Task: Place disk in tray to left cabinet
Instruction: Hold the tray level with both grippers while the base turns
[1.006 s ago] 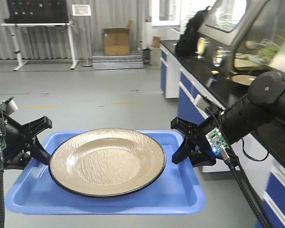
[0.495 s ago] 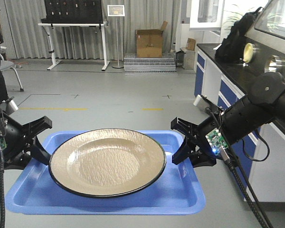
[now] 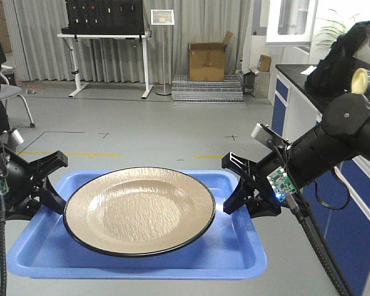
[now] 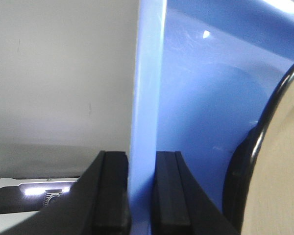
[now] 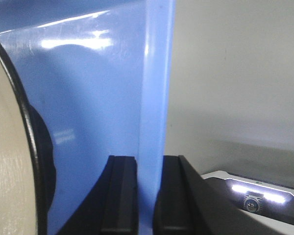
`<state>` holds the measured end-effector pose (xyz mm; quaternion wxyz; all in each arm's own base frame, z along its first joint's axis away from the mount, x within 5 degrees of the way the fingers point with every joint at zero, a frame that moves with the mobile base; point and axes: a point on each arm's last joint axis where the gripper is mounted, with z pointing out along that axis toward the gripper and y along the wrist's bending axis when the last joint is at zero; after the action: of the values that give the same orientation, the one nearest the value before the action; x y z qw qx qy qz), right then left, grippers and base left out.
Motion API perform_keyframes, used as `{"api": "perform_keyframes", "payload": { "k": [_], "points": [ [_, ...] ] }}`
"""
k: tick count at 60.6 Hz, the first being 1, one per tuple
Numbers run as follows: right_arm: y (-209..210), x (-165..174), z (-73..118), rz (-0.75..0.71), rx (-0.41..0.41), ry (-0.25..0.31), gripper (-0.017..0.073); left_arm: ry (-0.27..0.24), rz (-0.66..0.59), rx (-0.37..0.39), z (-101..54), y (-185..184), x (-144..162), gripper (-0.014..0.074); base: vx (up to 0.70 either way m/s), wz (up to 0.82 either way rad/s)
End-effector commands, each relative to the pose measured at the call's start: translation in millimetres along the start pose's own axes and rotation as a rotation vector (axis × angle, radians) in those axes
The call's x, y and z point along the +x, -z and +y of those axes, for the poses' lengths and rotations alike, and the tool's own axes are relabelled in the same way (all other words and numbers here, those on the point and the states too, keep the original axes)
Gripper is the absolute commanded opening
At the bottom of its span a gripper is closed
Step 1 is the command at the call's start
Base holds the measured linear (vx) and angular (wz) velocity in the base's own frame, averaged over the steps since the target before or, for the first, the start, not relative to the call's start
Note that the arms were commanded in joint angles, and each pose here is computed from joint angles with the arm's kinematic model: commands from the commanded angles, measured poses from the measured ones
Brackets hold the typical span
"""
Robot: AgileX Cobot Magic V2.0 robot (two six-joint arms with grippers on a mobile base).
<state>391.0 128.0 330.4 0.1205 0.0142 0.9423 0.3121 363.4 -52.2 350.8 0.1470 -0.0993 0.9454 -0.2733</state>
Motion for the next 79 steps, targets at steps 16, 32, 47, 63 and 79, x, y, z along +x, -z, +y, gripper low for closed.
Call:
{"api": "perform_keyframes", "payload": {
  "k": [16,32,47,63,79],
  "points": [
    [32.3,12.9,49.6,-0.045,-0.248,0.014,-0.0001,0.018,-0.007,0.253,-44.3,28.4,14.6,0.0000,0.61,0.08],
    [32.3,13.1,49.6,-0.043,-0.248,0.014,-0.0001,0.018,-0.007,0.253,-44.3,28.4,14.6,0.0000,0.63,0.06],
    [32.3,13.5,49.5,-0.038,-0.247,0.014,-0.0001,0.019,-0.008,0.254,-44.3,28.4,14.5,0.0000,0.64,0.02],
    [32.3,13.6,49.5,-0.037,-0.247,0.015,-0.0001,0.018,-0.007,0.253,-44.3,28.4,14.6,0.0000,0.66,-0.05],
    [32.3,13.9,49.5,-0.034,-0.247,0.015,-0.0001,0.019,-0.009,0.254,-44.3,28.4,14.5,0.0000,0.68,-0.07]
  ]
}}
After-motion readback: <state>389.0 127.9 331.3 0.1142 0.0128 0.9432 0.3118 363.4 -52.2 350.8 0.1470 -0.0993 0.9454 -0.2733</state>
